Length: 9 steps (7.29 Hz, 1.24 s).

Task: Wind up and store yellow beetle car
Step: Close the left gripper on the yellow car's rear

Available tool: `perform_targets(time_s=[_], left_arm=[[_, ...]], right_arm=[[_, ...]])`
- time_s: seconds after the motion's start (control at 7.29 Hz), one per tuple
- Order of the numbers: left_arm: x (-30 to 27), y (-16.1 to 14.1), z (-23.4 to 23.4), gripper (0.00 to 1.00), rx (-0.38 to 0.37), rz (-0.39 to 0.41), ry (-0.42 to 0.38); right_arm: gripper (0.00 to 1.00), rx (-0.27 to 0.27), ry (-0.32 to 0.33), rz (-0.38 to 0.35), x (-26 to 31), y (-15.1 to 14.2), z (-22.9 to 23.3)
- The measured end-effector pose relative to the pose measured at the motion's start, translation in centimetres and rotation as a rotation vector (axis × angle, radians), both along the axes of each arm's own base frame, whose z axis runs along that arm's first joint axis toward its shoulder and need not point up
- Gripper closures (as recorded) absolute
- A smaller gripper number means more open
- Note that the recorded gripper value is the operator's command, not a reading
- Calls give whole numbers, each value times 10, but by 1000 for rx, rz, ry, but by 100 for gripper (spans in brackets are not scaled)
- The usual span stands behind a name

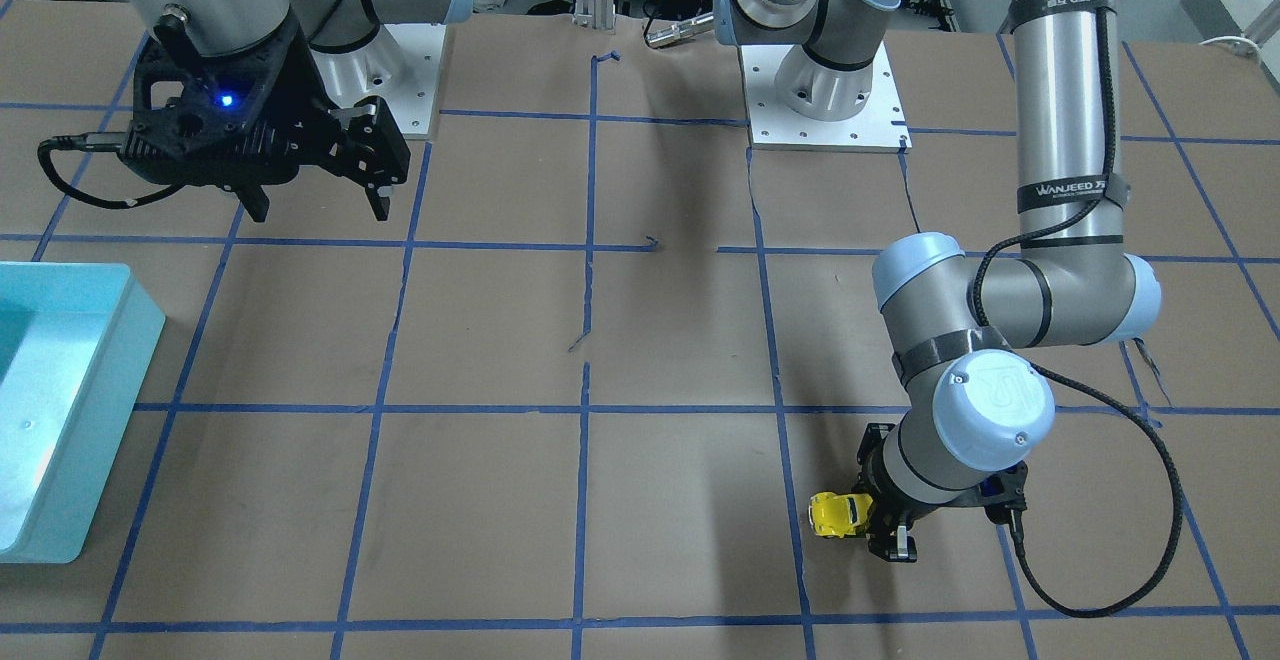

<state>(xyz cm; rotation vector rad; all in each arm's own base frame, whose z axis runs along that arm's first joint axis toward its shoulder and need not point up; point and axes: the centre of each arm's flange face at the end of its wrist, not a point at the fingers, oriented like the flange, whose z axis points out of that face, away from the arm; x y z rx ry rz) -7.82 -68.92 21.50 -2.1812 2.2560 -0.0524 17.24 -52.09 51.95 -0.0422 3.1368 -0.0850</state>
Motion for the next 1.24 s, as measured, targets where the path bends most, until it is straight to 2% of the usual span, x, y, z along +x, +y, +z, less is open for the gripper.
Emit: perform_targets(time_s=[0.27,0.55,0.82,1.24], left_arm=[[-11,-1,1,100,-2,6,99],[-18,2,-8,100,34,8,162],[-21,6,-16,100,79,8,184],[-21,8,-22,100,104,2,189]], right_arm=[[0,-1,0,1,0,0,0],[0,-1,0,1,1,0,0],[0,-1,0,1,1,0,0],[0,0,0,1,0,0,0]])
